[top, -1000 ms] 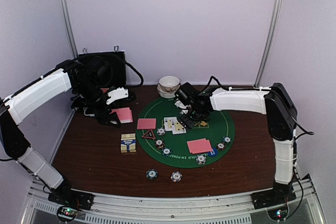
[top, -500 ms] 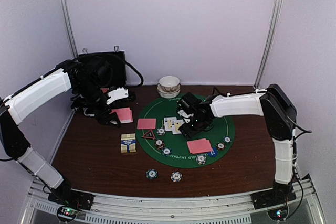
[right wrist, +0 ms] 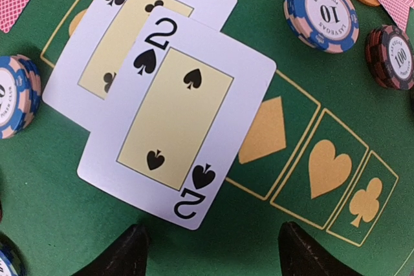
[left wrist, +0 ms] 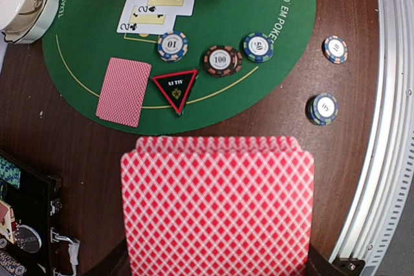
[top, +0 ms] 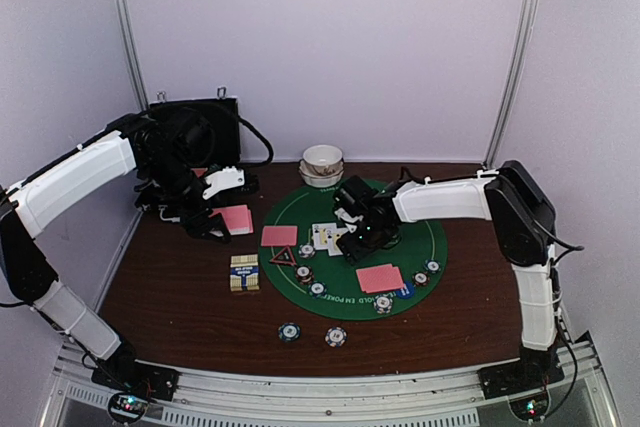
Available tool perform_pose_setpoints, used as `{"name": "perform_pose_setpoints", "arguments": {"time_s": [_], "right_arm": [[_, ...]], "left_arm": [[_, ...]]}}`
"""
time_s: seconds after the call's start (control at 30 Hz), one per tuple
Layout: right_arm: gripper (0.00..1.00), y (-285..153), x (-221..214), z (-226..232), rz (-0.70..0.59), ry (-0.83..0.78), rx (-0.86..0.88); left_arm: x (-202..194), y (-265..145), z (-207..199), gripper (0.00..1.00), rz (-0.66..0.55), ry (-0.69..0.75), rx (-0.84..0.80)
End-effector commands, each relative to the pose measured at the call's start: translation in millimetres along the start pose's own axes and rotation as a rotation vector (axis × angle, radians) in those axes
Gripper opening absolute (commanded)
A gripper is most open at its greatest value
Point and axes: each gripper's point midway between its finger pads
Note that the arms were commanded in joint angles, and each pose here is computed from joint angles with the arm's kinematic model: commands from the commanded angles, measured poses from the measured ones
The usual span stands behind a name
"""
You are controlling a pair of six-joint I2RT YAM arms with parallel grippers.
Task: Distribute texas hold em gaming equipment
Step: Move the poker card to the community card area, then pick up the poker card from the face-down deck piles.
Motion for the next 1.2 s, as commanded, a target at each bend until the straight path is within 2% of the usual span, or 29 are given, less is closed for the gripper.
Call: {"name": "perform_pose_setpoints", "arguments": {"time_s": [0.0,0.43,0.73,0.87,1.0,1.1,1.17], "right_arm": [[0.71,17,13,-7,-0.037,0.066,-0.021],[0.68,26,34,-13,-0.069,0.104,-0.031],[0.67,-3,49,-14,-0.121,0.093,-0.015],[0.74,-57,76,2,-0.216,0.136,0.118],[0.84,-112,97,30,-0.274,0.215,0.341],[0.99,-141,103,57,-0.262,0.296,0.546],[1.00,-155,103,80,-0.224,0.345,0.696]], "left_arm": [[9,-8,7,0.00,-0.037,0.002,0.026],[8,-8,6,0.00,-0.035,0.001,0.025],[7,-7,6,0.00,-0.032,0.004,0.023],[7,-5,6,0.00,-0.032,0.004,0.017],[8,-6,6,0.00,-0.034,0.008,0.018],[7,-5,6,0.00,-0.030,0.010,0.020],[7,-5,6,0.00,-0.030,0.010,0.019]]}}
Point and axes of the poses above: each gripper's point midway between its finger pads, its own y axis out along the fingers, its own z axis along the line the jaws close on, x = y × z, and after that the axes turned 7 degrees about y, right-handed
